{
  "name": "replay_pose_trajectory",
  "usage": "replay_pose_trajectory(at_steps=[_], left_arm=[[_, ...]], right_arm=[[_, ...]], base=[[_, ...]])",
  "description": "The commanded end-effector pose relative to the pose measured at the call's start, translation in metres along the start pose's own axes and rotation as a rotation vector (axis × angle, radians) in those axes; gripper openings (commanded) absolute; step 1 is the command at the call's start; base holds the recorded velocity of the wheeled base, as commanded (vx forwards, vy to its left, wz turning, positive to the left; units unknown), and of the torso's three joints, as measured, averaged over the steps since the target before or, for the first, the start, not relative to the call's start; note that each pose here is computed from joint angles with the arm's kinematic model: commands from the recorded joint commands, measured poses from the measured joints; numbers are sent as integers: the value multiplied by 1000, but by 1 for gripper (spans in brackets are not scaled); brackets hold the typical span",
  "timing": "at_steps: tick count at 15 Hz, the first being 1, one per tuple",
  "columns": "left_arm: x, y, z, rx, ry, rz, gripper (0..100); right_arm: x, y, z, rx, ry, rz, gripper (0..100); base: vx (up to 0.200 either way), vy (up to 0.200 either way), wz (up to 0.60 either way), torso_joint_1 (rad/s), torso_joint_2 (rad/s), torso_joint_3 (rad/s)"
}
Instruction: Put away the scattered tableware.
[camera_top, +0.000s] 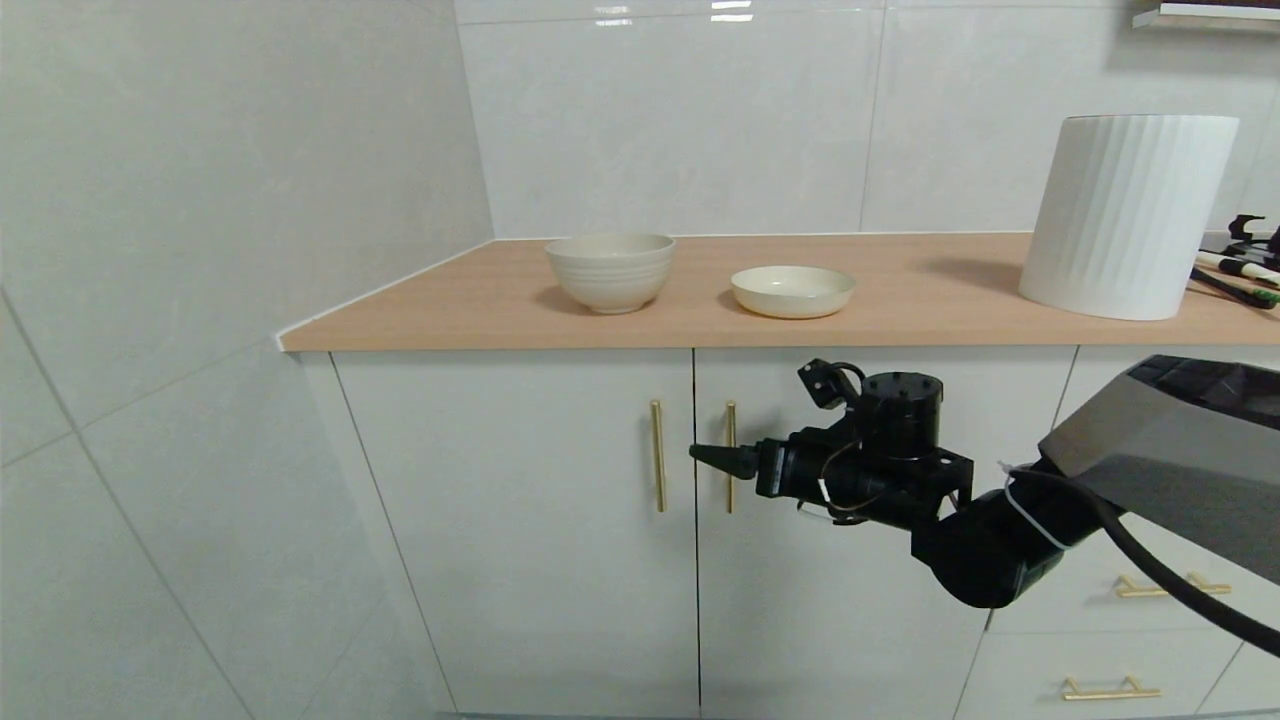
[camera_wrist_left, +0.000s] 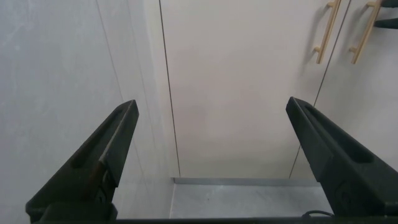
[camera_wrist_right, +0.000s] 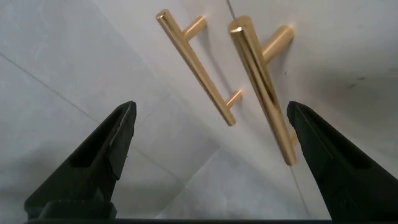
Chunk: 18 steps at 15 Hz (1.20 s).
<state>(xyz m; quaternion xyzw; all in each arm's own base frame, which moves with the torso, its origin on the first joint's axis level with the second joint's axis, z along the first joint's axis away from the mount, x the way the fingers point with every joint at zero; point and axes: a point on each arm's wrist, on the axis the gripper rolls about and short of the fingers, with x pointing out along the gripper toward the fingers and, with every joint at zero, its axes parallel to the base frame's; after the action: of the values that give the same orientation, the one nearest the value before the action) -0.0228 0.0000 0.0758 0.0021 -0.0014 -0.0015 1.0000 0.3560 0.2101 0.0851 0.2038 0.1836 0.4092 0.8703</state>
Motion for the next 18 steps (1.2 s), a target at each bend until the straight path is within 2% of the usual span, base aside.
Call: replay_pose_trajectory(at_steps=[1,11,15,18], left_arm=[[0,0,0,0,0,0,100],[0,0,0,0,0,0,100],[0,0,0,0,0,0,100],[0,0,0,0,0,0,100]], right_arm=[[3,-3,-5,6,9,-2,100],[17,-12,-13,25,-4,-18,100],[29,-9,-25,49,-31,28,100],[25,-5,-21,58,-32,37,100]], base=[[0,0,0,0,0,0],[0,0,0,0,0,0],[0,0,0,0,0,0],[0,0,0,0,0,0]])
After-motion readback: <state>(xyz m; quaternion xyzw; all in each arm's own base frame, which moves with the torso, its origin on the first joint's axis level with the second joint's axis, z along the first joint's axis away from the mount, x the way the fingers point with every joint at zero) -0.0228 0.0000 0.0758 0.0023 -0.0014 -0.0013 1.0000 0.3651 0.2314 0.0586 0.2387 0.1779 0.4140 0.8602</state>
